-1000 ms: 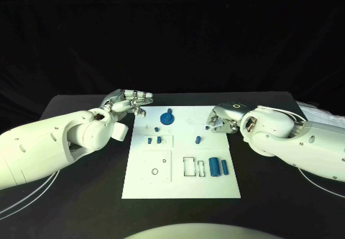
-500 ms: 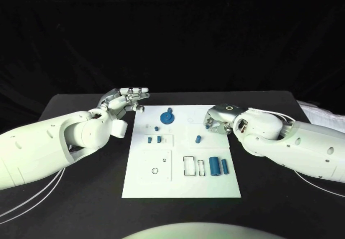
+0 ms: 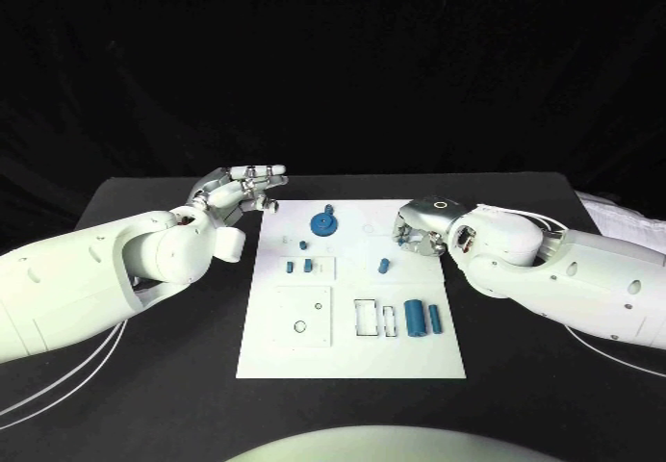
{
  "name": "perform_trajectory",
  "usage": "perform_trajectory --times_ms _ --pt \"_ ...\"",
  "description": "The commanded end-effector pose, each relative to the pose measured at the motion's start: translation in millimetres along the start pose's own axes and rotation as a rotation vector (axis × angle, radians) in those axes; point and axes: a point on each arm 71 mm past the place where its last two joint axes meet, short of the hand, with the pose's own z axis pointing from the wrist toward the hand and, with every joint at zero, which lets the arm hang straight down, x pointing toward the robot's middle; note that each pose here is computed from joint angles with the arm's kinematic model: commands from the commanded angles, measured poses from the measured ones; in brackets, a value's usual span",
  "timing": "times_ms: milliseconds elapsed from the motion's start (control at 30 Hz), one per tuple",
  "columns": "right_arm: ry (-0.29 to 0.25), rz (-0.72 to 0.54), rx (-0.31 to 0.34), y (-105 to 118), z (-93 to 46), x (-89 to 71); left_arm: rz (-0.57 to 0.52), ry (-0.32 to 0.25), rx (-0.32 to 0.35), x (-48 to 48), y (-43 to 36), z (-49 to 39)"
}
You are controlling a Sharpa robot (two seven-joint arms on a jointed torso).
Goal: Assemble the parts on the task board
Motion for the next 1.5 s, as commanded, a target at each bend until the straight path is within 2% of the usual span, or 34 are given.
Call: perform_trajectory --times_ms 33,133,200,367,533,700,933,1100,1333,1500 --pt "0.047 -0.023 -0.007 2.0 0.3 5.9 -0.009 0.006 0.002 1.7 -0.5 -0.2" --pt "0.045 -0.033 0.003 1.6 0.8 6.2 -0.007 0.007 -0.001 2.0 -0.3 -0.2" --pt "0.023 -0.038 0.01 1.2 0.7 5.0 -0.007 0.008 -0.002 2.2 -0.2 -0.2" --pt "-0.048 -0.027 0.013 1.2 -0.8 0.1 -0.006 0.01 -0.003 2.0 -0.2 -0.2" --pt "-0.148 0.029 -0.001 3.8 -6.4 -9.4 -0.004 0.007 -0.001 1.4 -0.3 0.0" --pt "-0.19 0.066 -0.003 3.6 -12.8 -17.7 -0.002 0.002 0.003 0.4 -0.6 0.0" --pt "-0.199 0.114 0.004 2.2 -23.0 -26.9 0.001 -0.003 0.009 0.0 -0.9 0.1" --pt "-0.183 0.15 -0.019 12.5 -28.2 -30.8 0.003 -0.006 0.009 -0.7 -1.1 -0.3" --pt "-0.151 0.201 -0.129 55.4 -24.0 -33.0 0.0 0.003 0.008 2.2 -0.6 0.6" --pt "-0.118 0.224 -0.21 86.7 -20.3 -26.8 -0.003 0.012 0.007 5.3 -0.2 1.0"
